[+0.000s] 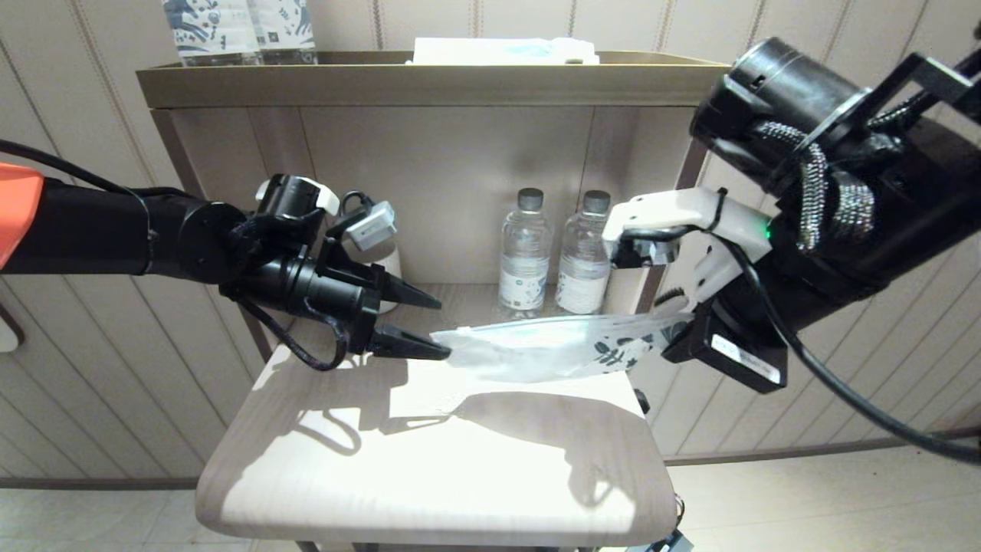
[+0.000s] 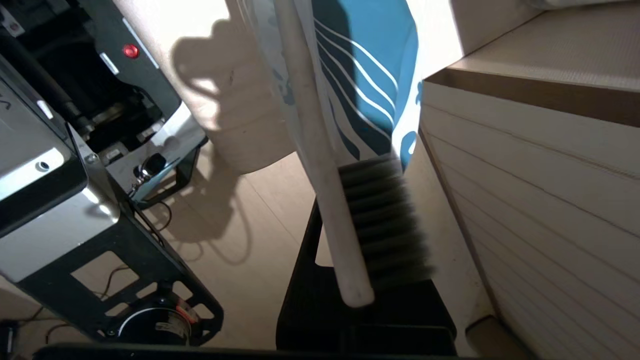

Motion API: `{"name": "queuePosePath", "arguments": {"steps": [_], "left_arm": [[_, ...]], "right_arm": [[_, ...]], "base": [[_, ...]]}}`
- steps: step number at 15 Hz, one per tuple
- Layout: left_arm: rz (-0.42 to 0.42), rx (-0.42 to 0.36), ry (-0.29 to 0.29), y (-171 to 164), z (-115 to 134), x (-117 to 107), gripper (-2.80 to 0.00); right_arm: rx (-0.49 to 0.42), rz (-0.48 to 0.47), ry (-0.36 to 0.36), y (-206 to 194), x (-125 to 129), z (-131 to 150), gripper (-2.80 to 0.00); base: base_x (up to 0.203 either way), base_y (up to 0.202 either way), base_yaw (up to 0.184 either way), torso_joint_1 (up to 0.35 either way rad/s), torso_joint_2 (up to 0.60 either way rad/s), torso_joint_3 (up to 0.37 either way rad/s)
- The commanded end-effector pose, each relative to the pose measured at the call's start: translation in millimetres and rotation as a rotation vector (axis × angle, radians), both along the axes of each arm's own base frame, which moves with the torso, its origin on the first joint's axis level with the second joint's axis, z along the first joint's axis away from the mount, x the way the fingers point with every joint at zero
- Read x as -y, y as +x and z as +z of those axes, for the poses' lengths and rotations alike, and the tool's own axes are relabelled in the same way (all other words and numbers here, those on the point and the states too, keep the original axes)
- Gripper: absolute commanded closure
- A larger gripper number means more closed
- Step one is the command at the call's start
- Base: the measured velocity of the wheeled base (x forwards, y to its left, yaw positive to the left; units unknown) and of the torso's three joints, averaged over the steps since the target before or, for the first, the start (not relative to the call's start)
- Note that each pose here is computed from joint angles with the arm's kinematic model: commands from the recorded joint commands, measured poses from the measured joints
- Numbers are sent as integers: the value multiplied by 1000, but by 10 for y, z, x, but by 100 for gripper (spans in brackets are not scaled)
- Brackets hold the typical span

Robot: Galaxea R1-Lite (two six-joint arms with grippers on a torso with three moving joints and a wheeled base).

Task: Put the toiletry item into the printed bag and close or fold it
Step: Hand it to the other hand

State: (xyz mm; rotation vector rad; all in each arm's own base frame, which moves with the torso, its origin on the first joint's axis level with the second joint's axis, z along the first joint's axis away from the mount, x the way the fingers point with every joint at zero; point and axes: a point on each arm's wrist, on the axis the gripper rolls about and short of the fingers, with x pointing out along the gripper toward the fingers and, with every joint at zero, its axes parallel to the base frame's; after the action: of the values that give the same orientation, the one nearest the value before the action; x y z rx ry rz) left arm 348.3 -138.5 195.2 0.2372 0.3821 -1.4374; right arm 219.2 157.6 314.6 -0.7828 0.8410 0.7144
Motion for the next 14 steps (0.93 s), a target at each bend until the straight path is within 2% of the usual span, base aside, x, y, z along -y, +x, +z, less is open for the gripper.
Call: {"name": "queuePosePath", "arguments": {"steps": [1, 4, 7, 9, 10, 14], "left_arm": [[-8, 1, 0, -5, -13, 0, -280], [-9, 0, 4, 1, -35, 3, -280], [-11, -5, 5, 4, -51, 8, -280], [-11, -6, 6, 9, -58, 10, -280], [-11, -9, 6, 11, -67, 13, -280], [-11, -4, 6, 14, -56, 18, -280]], "right_arm": [[-21, 2, -35, 68, -64, -83, 0], [34, -27, -135, 104, -79, -112, 0], [21, -31, -162, 164, -110, -182, 0], [77, -33, -126, 180, -141, -130, 0], [44, -32, -158, 156, -122, -164, 0], [47, -19, -170, 156, -187, -192, 0]], "base": [[0, 0, 0, 0, 0, 0], [0, 0, 0, 0, 0, 0], [0, 0, 0, 0, 0, 0], [0, 0, 0, 0, 0, 0], [0, 0, 0, 0, 0, 0], [0, 0, 0, 0, 0, 0]]}}
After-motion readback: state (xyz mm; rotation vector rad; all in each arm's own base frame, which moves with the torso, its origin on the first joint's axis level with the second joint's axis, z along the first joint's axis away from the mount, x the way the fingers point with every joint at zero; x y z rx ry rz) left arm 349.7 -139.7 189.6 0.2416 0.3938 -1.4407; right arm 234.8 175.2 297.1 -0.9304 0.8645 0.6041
